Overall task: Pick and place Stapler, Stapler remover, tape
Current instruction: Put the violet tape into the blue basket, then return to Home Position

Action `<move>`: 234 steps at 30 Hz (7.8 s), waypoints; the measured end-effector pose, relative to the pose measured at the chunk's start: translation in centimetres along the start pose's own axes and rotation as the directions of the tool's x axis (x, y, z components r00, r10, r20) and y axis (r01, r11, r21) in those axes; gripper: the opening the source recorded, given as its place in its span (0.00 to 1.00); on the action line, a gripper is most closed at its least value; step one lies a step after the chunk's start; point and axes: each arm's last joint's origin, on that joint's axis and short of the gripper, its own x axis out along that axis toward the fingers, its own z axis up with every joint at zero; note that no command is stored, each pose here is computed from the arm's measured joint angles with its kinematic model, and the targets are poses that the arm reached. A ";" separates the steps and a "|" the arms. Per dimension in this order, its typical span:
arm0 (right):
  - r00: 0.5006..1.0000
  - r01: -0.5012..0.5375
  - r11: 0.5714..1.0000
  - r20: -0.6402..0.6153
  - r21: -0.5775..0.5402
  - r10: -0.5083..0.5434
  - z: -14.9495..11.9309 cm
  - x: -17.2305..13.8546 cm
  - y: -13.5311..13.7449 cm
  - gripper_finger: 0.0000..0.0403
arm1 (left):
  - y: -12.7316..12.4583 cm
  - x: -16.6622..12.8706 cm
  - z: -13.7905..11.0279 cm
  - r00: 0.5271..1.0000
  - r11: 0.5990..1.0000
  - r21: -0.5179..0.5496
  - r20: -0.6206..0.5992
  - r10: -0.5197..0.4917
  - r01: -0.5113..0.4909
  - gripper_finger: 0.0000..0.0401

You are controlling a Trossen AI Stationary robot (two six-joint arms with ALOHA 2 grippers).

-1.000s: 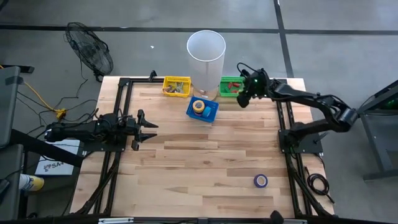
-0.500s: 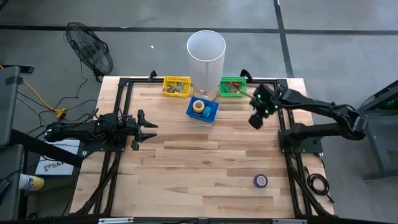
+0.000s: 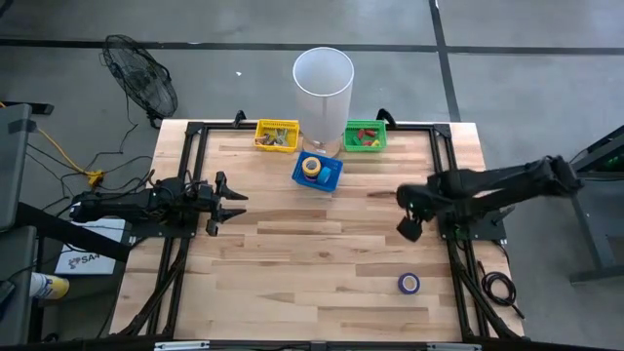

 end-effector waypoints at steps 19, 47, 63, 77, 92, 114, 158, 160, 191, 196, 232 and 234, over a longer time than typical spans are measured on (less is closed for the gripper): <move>0.993 -0.088 0.994 0.076 -0.070 0.094 -6.6 2.5 7.5 0.66 | 0.0 0.0 0.0 1.000 1.000 0.000 0.000 -0.002 0.002 0.44; 0.988 0.095 0.991 -0.117 -0.090 -0.105 -10.3 9.4 10.1 0.58 | 0.0 0.0 0.0 1.000 1.000 0.000 0.000 -0.002 0.002 0.44; 0.989 0.119 0.979 -0.065 -0.163 -0.131 -10.1 9.5 9.9 0.07 | 0.0 0.0 0.0 1.000 1.000 0.000 0.000 -0.002 0.002 0.44; 0.827 0.412 0.867 0.515 -0.281 -0.226 -4.7 9.2 9.2 0.07 | 0.0 0.0 0.0 1.000 1.000 0.000 0.000 -0.002 0.002 0.44; 0.488 0.642 0.733 0.857 -0.225 -0.164 7.5 6.6 8.8 0.07 | 0.0 0.0 0.0 1.000 1.000 0.000 0.000 -0.002 0.002 0.44; 0.356 0.920 0.250 0.912 -0.303 -0.202 14.4 10.6 6.1 0.07 | 0.0 0.0 0.0 1.000 1.000 0.000 -0.001 0.004 -0.004 0.44; 0.334 0.936 0.177 0.928 -0.305 -0.164 16.4 11.0 4.4 0.49 | 0.0 0.0 0.0 1.000 1.000 0.000 -0.001 0.006 -0.006 0.44; 0.322 0.939 0.184 0.929 -0.290 -0.182 16.2 11.0 4.6 0.54 | 0.0 0.0 0.0 1.000 1.000 0.000 -0.001 0.005 -0.005 0.44; 0.301 0.949 0.181 0.909 -0.256 -0.289 14.1 11.8 6.2 0.63 | 0.0 0.0 0.0 1.000 1.000 0.000 -0.001 0.005 -0.005 0.44; 0.305 0.947 0.194 0.907 -0.256 -0.292 14.1 11.9 6.2 0.63 | 0.0 0.0 0.0 1.000 1.000 0.000 -0.001 0.006 -0.006 0.44; 0.562 0.659 0.665 0.817 -0.351 -0.126 11.3 5.6 5.5 0.63 | 0.0 0.0 0.0 1.000 1.000 0.000 -0.001 0.006 -0.006 0.44; 0.626 0.545 0.743 0.778 -0.389 -0.053 10.8 4.8 5.1 0.63 | 0.0 0.0 0.0 1.000 1.000 0.000 -0.001 0.005 -0.005 0.44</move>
